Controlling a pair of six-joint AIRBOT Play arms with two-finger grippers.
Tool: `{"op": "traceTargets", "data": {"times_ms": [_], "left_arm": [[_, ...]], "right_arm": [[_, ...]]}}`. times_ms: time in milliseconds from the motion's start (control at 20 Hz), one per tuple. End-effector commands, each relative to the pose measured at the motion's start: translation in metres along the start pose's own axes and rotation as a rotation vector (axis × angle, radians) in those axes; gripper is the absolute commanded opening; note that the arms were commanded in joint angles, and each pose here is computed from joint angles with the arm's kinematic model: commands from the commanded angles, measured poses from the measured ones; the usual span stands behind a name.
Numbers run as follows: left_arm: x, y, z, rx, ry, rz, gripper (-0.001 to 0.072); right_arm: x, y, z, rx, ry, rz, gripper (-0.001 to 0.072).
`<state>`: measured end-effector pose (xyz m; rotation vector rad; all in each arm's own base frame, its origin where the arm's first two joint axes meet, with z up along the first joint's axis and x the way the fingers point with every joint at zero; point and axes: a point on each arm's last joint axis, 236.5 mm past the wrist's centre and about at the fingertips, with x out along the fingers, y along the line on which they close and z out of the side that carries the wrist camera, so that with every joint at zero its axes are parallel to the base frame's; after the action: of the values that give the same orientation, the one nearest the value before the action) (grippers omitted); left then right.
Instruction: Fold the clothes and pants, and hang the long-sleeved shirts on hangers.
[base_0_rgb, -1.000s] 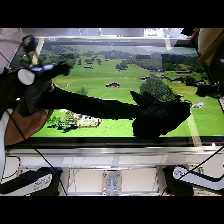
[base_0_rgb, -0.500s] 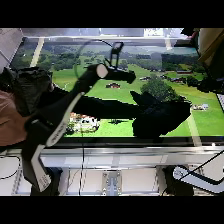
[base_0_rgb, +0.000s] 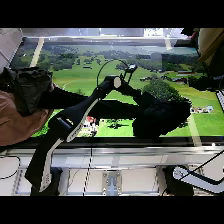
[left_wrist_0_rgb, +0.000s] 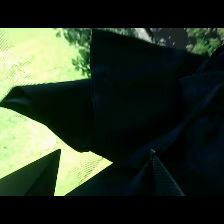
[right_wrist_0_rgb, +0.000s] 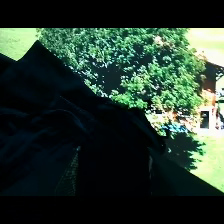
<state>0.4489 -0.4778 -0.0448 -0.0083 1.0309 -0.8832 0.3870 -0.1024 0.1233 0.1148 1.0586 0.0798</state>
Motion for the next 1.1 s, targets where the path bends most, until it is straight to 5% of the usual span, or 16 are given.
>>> {"op": "traceTargets", "data": {"times_ms": [0, 650, 900, 1050], "left_arm": [[0.018, 0.004, -0.017, -0.024, 0.044, 0.015, 0.0609], [0.04, 0.014, -0.002, -0.105, -0.069, 0.015, 0.0587], [0.042, 0.01, 0.008, -0.142, -0.115, -0.011, 0.0468], [0.047, 0.009, 0.006, -0.159, -0.12, -0.019, 0.0465]], "right_arm": [[0.0, 0.004, -0.001, -0.014, 0.003, 0.015, 0.0457], [0.0, 0.004, 0.0, -0.039, 0.002, 0.016, 0.0447], [0.0, 0.004, 0.0, -0.039, 0.001, 0.016, 0.0447], [0.0, 0.004, 0.0, -0.039, 0.002, 0.016, 0.0447]]}}
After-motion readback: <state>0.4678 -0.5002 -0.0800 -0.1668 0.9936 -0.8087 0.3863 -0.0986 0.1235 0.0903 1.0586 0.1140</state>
